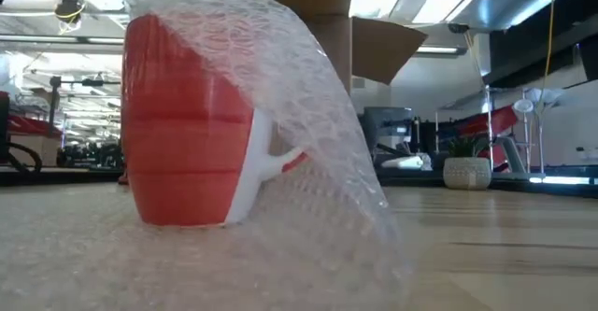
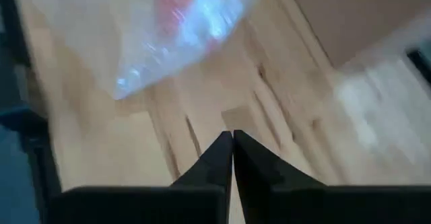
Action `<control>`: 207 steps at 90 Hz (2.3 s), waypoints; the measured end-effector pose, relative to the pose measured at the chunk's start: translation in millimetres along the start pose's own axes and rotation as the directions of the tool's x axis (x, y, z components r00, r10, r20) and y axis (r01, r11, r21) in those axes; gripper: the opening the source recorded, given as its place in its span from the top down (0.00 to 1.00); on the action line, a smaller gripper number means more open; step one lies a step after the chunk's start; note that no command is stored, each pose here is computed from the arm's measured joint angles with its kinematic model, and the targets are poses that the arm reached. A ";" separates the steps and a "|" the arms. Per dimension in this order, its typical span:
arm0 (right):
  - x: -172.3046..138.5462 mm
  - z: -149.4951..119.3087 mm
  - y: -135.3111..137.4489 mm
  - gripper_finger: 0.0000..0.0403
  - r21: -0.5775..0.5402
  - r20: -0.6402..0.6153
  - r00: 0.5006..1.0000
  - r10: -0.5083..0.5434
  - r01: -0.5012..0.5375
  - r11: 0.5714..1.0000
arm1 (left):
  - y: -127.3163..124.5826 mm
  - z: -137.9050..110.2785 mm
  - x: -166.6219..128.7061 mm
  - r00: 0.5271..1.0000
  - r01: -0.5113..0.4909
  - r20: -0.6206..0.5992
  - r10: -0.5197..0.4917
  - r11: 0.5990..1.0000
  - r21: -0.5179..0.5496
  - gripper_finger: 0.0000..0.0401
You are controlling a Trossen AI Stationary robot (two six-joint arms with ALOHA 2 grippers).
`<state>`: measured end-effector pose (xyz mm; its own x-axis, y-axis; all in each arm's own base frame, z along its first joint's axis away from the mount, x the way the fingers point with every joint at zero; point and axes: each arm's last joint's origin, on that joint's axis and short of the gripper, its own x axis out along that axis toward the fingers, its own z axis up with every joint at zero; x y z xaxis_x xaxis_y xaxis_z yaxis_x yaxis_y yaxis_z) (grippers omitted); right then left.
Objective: Wrap mug
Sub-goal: Wrap the red mug with bubble wrap
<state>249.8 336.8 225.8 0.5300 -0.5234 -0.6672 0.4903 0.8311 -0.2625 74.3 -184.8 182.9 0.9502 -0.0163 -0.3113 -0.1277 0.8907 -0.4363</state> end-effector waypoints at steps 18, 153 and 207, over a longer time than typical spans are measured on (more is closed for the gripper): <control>29.6 -45.2 -14.0 1.00 0.232 0.238 0.971 0.014 -0.071 0.970 | -2.3 1.6 1.5 1.000 0.005 0.013 -0.005 0.999 -0.043 1.00; 177.1 -11.0 -132.5 1.00 0.323 0.263 0.732 0.628 -0.680 0.658 | 48.7 -19.8 4.0 0.652 -0.406 -0.655 0.383 0.905 0.125 0.67; 169.0 -0.2 -128.8 1.00 0.286 0.339 0.613 0.714 -0.790 0.542 | 6.1 1.5 54.0 0.941 -0.171 -0.269 0.207 0.974 0.150 1.00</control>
<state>276.1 141.3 146.6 0.9093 0.2087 -0.3600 0.0454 0.8102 0.5843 125.3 -179.5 164.8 0.7911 0.0469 -0.6098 -0.2442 0.9384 -0.2446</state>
